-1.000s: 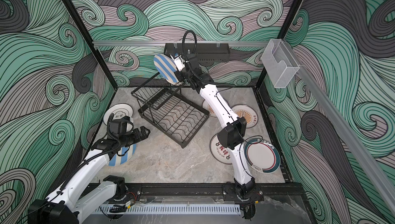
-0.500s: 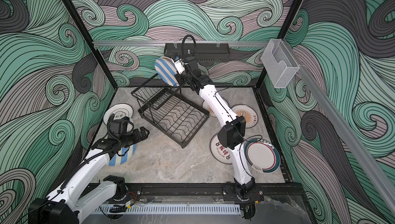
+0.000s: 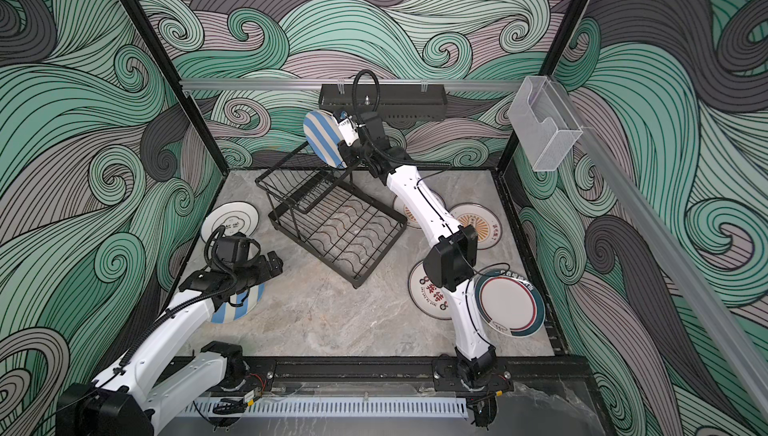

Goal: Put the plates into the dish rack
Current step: 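Open the right gripper and lift it away from the racked plate, then move the right gripper toward the striped plate near the left gripper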

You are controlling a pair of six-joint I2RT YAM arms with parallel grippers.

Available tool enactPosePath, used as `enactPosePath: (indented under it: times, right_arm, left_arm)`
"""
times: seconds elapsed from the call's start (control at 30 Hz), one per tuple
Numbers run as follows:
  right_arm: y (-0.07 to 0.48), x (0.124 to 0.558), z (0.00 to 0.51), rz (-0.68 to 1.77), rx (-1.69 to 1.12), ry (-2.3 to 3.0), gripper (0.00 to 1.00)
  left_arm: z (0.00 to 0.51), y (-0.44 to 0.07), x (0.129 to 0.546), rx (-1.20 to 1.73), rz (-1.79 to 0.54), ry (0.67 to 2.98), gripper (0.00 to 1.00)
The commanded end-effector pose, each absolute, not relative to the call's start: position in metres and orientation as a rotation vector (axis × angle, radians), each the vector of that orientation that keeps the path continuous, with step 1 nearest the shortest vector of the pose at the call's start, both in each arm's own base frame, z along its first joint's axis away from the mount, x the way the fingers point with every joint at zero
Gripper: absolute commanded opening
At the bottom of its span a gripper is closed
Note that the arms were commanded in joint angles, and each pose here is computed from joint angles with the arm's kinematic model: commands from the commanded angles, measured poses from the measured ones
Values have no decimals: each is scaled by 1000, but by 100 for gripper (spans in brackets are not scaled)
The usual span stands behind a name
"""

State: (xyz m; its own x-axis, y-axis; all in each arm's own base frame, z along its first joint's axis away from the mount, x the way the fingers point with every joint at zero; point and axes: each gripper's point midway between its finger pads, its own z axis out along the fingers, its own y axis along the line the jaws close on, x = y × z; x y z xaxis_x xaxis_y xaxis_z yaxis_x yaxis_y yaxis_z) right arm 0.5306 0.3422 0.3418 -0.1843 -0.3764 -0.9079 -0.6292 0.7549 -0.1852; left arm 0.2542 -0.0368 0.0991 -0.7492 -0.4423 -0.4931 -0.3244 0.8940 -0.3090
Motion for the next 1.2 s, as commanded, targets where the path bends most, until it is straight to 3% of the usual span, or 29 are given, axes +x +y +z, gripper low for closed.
enactPosePath:
  times: [0.0, 0.43, 0.6, 0.8, 1.0, 1.17]
  right_arm:
    - [323, 513, 388, 276, -728, 1774, 49]
    - [273, 428, 405, 339, -639, 1866, 66]
    - [272, 368, 373, 584, -660, 1853, 75]
    - [287, 308, 310, 885, -685, 1890, 76]
    - [323, 253, 249, 995, -800, 1938, 83]
    - [344, 223, 232, 1094, -826, 1942, 83]
  left_arm:
    - [98, -25, 254, -614, -212, 2463, 99]
    - [92, -10, 244, -673, -133, 2426, 99]
    - [91, -11, 242, -680, -140, 2427, 99]
    - [83, -17, 239, -677, -179, 2456, 99]
    - [79, -17, 236, -683, -182, 2464, 98]
    - [71, -16, 234, -689, -176, 2469, 99]
